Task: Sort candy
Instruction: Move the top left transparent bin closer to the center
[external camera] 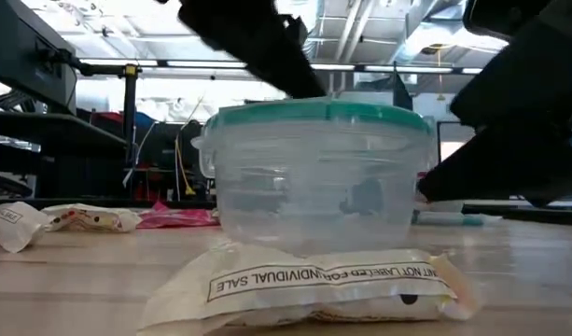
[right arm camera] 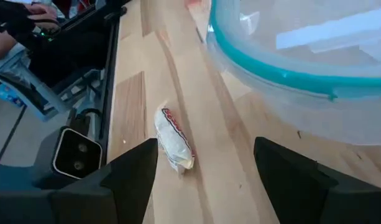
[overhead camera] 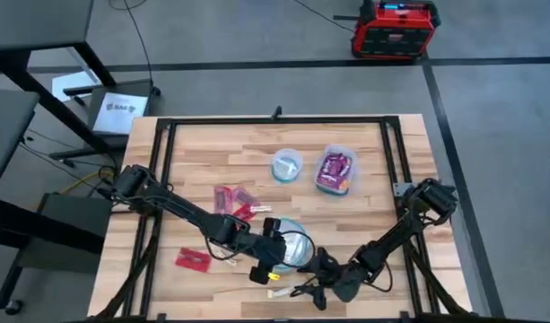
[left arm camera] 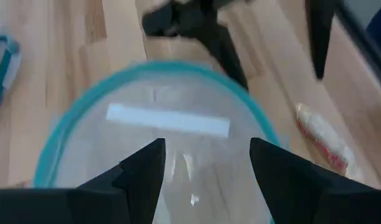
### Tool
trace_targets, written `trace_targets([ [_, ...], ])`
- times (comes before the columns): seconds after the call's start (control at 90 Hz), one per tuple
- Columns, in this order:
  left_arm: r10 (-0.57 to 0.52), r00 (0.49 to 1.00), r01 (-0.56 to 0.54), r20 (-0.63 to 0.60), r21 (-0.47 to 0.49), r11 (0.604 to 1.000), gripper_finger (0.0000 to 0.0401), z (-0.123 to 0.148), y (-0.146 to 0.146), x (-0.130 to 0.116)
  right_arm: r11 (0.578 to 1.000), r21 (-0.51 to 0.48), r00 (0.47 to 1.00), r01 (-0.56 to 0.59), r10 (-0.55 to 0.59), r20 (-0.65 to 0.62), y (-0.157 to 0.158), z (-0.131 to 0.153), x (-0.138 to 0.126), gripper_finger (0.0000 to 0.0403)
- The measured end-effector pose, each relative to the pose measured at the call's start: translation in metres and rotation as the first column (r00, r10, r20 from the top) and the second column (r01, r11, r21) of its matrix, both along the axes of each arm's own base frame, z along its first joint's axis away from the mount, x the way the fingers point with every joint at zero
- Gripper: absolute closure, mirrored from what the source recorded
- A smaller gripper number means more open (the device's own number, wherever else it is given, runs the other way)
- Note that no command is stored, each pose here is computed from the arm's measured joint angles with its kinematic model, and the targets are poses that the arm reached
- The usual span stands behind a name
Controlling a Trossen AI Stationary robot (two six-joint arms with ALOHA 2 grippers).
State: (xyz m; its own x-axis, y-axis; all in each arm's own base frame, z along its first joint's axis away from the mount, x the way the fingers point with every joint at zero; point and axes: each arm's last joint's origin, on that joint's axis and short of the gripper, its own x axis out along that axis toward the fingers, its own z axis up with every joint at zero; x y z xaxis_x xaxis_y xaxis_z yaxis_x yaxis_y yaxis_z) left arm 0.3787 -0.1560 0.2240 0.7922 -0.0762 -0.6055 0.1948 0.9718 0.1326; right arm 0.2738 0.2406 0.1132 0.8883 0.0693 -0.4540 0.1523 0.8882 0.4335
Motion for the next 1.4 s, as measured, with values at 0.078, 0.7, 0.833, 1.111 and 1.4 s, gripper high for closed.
trace_targets([
  [0.078,-0.002,0.997,0.003,0.074,-0.01,1.0,0.0182,0.005,0.003,0.006,1.0,-0.001,1.0,-0.01,0.01,0.001,0.003,0.0,-0.002,0.0148],
  [0.7,-0.073,0.964,0.153,0.255,-0.308,0.939,0.0182,-0.049,0.058,-0.004,0.996,-0.084,0.999,-0.033,0.031,-0.03,-0.001,-0.003,-0.002,0.0148],
  [0.833,-0.074,0.965,0.152,0.253,-0.304,0.94,0.0182,-0.049,0.057,-0.004,0.996,-0.066,0.998,-0.058,0.06,0.02,-0.003,0.002,0.005,0.0148],
  [1.111,-0.02,0.979,0.089,0.202,-0.339,0.936,0.0182,-0.056,0.059,-0.004,0.995,-0.101,1.0,0.012,-0.009,0.026,-0.012,0.004,0.01,0.0148],
  [1.4,-0.01,0.983,0.077,0.182,-0.367,0.927,0.0182,-0.056,0.054,-0.004,0.969,-0.243,0.99,0.045,-0.077,-0.122,-0.03,0.03,-0.012,0.0148],
])
